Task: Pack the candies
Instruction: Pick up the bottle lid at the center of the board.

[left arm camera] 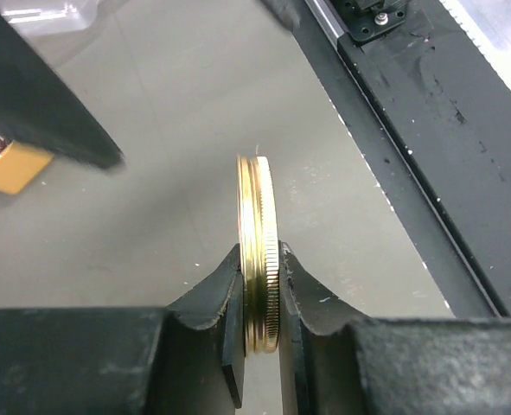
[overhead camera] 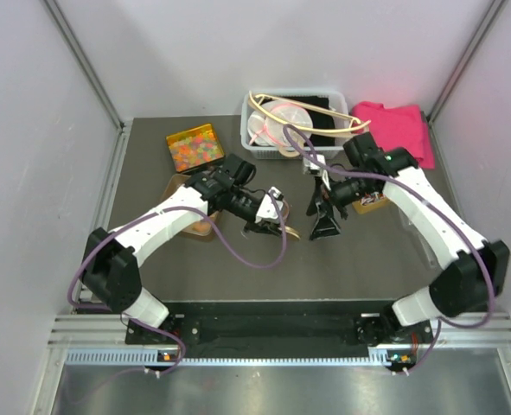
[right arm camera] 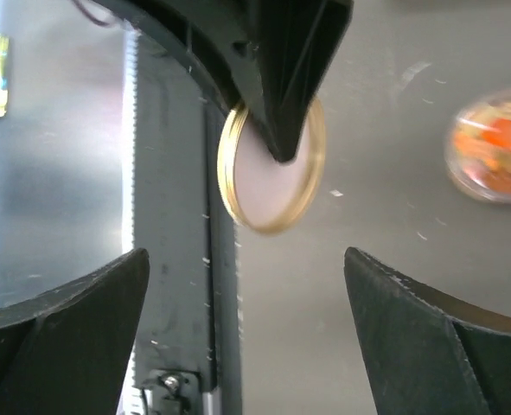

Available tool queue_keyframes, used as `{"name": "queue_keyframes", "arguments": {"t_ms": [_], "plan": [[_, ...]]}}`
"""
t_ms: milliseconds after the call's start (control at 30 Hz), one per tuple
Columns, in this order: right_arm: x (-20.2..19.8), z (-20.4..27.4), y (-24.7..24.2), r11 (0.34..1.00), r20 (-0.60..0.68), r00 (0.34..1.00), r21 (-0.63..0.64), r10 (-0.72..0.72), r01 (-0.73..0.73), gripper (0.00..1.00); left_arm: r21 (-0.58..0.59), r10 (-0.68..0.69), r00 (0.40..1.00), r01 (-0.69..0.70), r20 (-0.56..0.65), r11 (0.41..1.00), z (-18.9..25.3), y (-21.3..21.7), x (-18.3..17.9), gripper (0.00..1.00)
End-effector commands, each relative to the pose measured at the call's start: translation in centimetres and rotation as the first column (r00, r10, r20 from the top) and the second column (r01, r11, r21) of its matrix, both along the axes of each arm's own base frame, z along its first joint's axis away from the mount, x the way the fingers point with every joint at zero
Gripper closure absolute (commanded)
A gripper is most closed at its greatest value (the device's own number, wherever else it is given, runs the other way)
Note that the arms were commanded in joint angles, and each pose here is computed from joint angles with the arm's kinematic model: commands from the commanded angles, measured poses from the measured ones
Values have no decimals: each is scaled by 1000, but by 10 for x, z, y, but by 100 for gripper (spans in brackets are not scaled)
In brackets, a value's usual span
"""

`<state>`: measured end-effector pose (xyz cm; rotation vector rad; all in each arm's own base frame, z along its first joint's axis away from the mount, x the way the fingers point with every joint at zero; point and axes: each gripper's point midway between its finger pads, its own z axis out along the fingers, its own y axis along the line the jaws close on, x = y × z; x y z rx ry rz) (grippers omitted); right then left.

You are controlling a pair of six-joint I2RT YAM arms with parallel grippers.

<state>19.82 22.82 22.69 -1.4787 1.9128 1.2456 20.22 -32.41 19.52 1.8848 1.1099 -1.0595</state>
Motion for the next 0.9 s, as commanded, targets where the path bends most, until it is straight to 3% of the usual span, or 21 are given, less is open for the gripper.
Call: {"name": "queue_keyframes", "arguments": {"t_ms": [0, 67, 133, 233, 300, 333, 567, 867], "plan": [[34, 18, -9, 984, 239, 956, 1, -171, 176, 6, -39, 35, 999, -35, -11, 999, 8, -6, 4, 99], [43, 7, -18, 961, 275, 927, -30, -257, 275, 5, -46, 72, 997, -73, -31, 996, 9, -9, 10, 99], [58, 13, -29, 928, 406, 846, 18, -347, 372, 5, -41, 113, 990, -116, -80, 992, 9, -10, 13, 99], [65, 25, -42, 886, 510, 743, 90, -433, 454, 3, -48, 181, 975, -188, -128, 981, 10, -13, 25, 100], [65, 27, -47, 872, 538, 709, 111, -456, 477, 2, -75, 216, 968, -227, -128, 971, 16, -18, 36, 100], [64, 26, -51, 861, 553, 687, 119, -471, 494, 2, -55, 251, 949, -266, -189, 962, 14, -17, 38, 100], [56, 24, -52, 878, 678, 631, 46, -378, 477, 1, -14, 345, 868, -374, -358, 927, 14, -23, 64, 100], [46, 39, -41, 925, 775, 591, -23, -224, 380, 1, -9, 441, 707, -534, -552, 846, 39, -26, 98, 100]]}}
